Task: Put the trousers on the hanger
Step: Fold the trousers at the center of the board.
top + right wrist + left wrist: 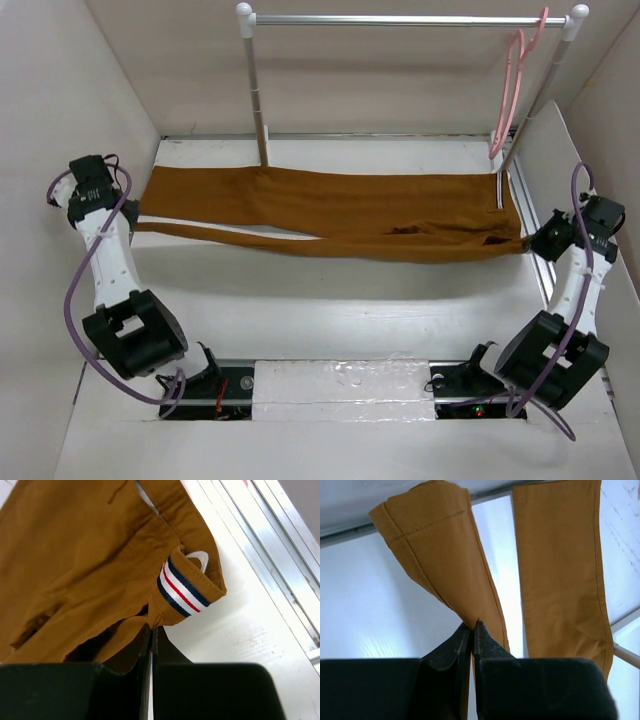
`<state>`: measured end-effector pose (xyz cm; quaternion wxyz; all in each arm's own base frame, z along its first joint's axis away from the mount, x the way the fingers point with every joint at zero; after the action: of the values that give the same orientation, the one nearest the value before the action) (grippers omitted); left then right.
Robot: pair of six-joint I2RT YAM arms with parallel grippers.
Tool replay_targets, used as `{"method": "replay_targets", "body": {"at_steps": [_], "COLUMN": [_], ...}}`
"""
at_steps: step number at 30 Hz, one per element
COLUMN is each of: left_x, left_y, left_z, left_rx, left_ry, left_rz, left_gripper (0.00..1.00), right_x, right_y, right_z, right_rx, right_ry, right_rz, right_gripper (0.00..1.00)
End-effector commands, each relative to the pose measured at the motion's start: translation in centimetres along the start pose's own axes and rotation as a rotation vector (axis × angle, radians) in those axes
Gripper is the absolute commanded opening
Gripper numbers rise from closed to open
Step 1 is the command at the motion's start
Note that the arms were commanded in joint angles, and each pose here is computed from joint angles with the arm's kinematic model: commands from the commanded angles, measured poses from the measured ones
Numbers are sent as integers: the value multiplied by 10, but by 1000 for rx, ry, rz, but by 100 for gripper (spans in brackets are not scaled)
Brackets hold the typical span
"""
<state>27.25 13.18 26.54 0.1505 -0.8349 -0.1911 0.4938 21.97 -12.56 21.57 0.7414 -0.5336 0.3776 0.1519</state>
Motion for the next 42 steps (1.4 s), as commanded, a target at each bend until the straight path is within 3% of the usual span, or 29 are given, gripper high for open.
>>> {"method": "replay_targets", "body": {"at_steps": [1,8,9,12,17,27,28,29,32,33,35,37,39,42], "left_x": [9,33,37,51,79,119,124,124,118,114,100,91,86,96], "left_y": [-4,-13,-10,0,22,52,54,57,56,53,43,38,36,57], "left_z": [-20,-66,-71,-95,-136,-202,-208,-211,-219,-219,-217,-212,-195,-150], "left_rx": [13,-1,15,50,91,75,90,94,133,140,174,212,251,248], "left_ry": [-17,26,19,20,40,157,196,213,276,280,292,306,256,142], "left_rz": [-14,-36,-44,-66,-82,-91,-79,-55,-29,-47,-90,-121,-141,-59], "left_gripper": [0,0,0,0,0,0,8,14,37,48,53,60,61,59], "right_x": [3,47,66,88,110,165,168,170,173,171,163,140,125,111], "right_y": [-39,-96,-94,-118,-158,-193,-194,-194,-197,-192,-187,-195,-181,-151], "right_z": [2,19,15,21,30,50,50,51,55,55,55,54,50,43], "right_rx": [-11,-76,-73,-99,-92,-52,-39,-35,-37,-41,-67,-68,-70,-64], "right_ry": [17,-53,-56,-84,-113,-128,-125,-136,-179,-185,-184,-186,-189,-162], "right_rz": [-127,-189,-132,-139,-227,-269,-272,-276,-283,-241,-219,-305,-305,-258], "right_gripper": [0,0,0,0,0,0,9,38,75,77,80,81,81,66]}}
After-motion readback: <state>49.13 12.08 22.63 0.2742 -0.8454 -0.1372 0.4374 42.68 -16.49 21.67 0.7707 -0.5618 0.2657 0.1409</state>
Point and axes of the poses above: each gripper's point midway between its finger pads, its own x axis out along the fingers, its own z axis along the line the jaws close on, y = z × x, the point moved 8 cm from there along -x, back along the fingers, and after that the axes turned 15 degrees about -x, right-handed, at the moved point
